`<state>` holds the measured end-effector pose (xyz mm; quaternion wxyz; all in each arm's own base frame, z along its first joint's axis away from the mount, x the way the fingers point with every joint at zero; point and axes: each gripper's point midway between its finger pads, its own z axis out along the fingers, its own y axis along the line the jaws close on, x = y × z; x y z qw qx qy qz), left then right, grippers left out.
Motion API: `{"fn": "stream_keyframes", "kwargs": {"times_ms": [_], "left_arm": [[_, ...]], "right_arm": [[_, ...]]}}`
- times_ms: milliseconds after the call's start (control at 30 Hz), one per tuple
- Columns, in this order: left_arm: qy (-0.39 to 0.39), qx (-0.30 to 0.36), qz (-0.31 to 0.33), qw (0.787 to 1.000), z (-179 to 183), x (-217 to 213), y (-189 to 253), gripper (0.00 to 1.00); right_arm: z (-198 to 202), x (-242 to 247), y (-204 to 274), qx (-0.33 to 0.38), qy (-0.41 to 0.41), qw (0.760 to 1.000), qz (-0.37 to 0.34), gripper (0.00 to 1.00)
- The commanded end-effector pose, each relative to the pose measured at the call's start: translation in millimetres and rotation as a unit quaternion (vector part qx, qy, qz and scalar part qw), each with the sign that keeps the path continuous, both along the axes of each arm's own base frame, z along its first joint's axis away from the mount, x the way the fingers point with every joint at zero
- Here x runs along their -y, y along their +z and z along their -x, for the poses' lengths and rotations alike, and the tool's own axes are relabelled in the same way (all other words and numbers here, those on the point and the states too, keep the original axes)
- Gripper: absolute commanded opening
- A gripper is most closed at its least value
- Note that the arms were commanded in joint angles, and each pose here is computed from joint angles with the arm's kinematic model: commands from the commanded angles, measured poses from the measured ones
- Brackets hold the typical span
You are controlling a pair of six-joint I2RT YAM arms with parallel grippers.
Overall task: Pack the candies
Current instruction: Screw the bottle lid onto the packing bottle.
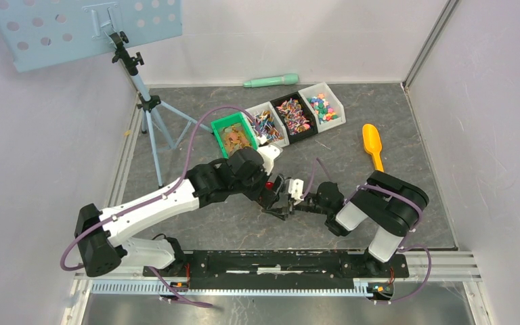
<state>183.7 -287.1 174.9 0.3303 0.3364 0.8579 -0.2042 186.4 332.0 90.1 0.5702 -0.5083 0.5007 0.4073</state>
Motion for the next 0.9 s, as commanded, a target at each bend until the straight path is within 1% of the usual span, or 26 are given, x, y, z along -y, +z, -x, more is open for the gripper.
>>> {"fn": "stream_keyframes", "kwargs": {"times_ms": [0, 100, 200, 333, 533, 667, 867], "left_arm": [[0.094, 0.023, 0.067, 0.993, -16, -4, 29, 0.99], [0.147, 0.038, 0.071, 0.986, -26, -11, 24, 0.99], [0.161, 0.061, 0.082, 0.982, -31, -7, 24, 0.98], [0.132, 0.076, 0.096, 0.984, -31, 8, 26, 0.98], [0.097, 0.102, 0.114, 0.983, -28, 11, 25, 0.97], [0.07, 0.121, 0.114, 0.984, -22, 5, 21, 0.98], [0.071, 0.138, 0.115, 0.981, -21, -5, 20, 0.98]], "right_arm": [[-12, 4, 103, 0.141, -0.034, 0.977, -0.156, 0.4], [-14, 2, 102, 0.127, -0.033, 0.979, -0.156, 0.4], [-15, -1, 102, 0.116, -0.032, 0.98, -0.16, 0.4], [-16, -4, 103, 0.106, -0.028, 0.981, -0.162, 0.4], [-15, -8, 104, 0.091, -0.019, 0.982, -0.162, 0.4], [-16, -11, 102, 0.084, -0.014, 0.983, -0.162, 0.4], [-16, -14, 99, 0.076, -0.009, 0.984, -0.16, 0.39]]}}
